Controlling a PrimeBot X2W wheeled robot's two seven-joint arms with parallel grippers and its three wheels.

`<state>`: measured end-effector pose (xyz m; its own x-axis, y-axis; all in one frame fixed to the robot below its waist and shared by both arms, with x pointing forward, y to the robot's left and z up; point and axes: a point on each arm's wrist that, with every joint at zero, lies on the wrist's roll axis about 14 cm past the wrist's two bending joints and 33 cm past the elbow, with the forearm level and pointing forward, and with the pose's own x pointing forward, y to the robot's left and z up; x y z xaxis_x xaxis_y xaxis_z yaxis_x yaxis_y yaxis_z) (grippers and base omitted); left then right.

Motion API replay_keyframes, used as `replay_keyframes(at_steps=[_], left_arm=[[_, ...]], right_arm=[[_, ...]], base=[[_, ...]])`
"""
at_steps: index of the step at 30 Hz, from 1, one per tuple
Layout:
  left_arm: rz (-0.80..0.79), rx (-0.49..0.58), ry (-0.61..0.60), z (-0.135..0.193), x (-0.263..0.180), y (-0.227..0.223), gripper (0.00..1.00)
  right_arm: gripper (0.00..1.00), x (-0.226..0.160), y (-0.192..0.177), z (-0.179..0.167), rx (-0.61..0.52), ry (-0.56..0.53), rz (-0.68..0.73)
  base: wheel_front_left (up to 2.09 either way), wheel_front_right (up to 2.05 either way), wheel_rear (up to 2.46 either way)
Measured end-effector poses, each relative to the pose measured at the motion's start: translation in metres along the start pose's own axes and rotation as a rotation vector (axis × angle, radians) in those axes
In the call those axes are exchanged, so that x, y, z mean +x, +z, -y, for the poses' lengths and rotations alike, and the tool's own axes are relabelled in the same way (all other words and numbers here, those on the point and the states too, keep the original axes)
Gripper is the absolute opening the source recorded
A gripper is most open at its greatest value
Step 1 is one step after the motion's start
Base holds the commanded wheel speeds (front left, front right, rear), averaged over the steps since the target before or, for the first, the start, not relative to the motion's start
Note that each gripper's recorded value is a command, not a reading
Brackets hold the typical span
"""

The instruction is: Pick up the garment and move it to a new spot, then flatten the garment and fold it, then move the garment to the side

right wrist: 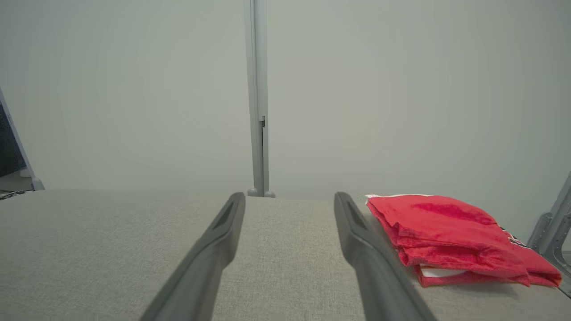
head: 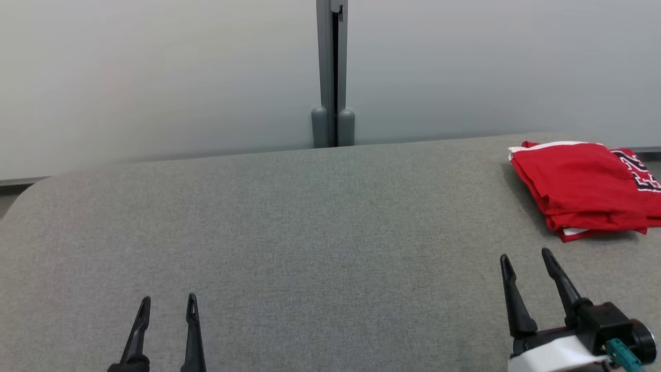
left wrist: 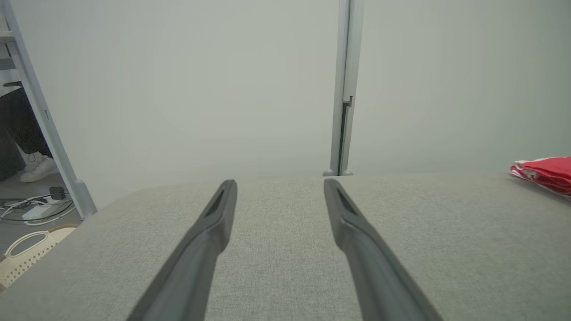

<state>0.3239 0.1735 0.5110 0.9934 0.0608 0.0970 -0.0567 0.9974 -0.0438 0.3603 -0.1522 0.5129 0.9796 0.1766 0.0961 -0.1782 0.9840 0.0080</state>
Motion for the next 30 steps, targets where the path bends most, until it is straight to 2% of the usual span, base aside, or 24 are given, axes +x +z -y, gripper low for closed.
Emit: replay_keyframes(at_steps=[5, 16, 17, 22, 30], left_arm=[[-0.017, -0.002, 0.000, -0.002, -0.016, -0.005, 1.00], [-0.050, -0.002, -0.027, 0.004, -0.025, -0.016, 1.00], [-0.058, -0.001, -0.027, 0.004, -0.026, -0.018, 0.00], [-0.113, -0.016, -0.022, 0.004, -0.032, -0.034, 0.00], [-0.168, -0.173, 0.015, -0.002, -0.029, -0.042, 0.00]], right_arm=[[1.00, -0.024, -0.004, -0.003, 0.018, -0.020, -0.009], [1.00, -0.032, -0.007, -0.018, 0.021, 0.013, -0.016], [0.00, -0.033, -0.009, -0.019, 0.023, 0.013, -0.023], [0.00, -0.045, -0.032, -0.020, 0.052, 0.002, -0.097], [0.00, -0.042, -0.034, -0.009, 0.209, -0.062, -0.108]], base=[[0.00, 0.00, 0.00], [0.00, 0.00, 0.00], [0.00, 0.00, 0.00], [0.00, 0.00, 0.00], [0.00, 0.00, 0.00]])
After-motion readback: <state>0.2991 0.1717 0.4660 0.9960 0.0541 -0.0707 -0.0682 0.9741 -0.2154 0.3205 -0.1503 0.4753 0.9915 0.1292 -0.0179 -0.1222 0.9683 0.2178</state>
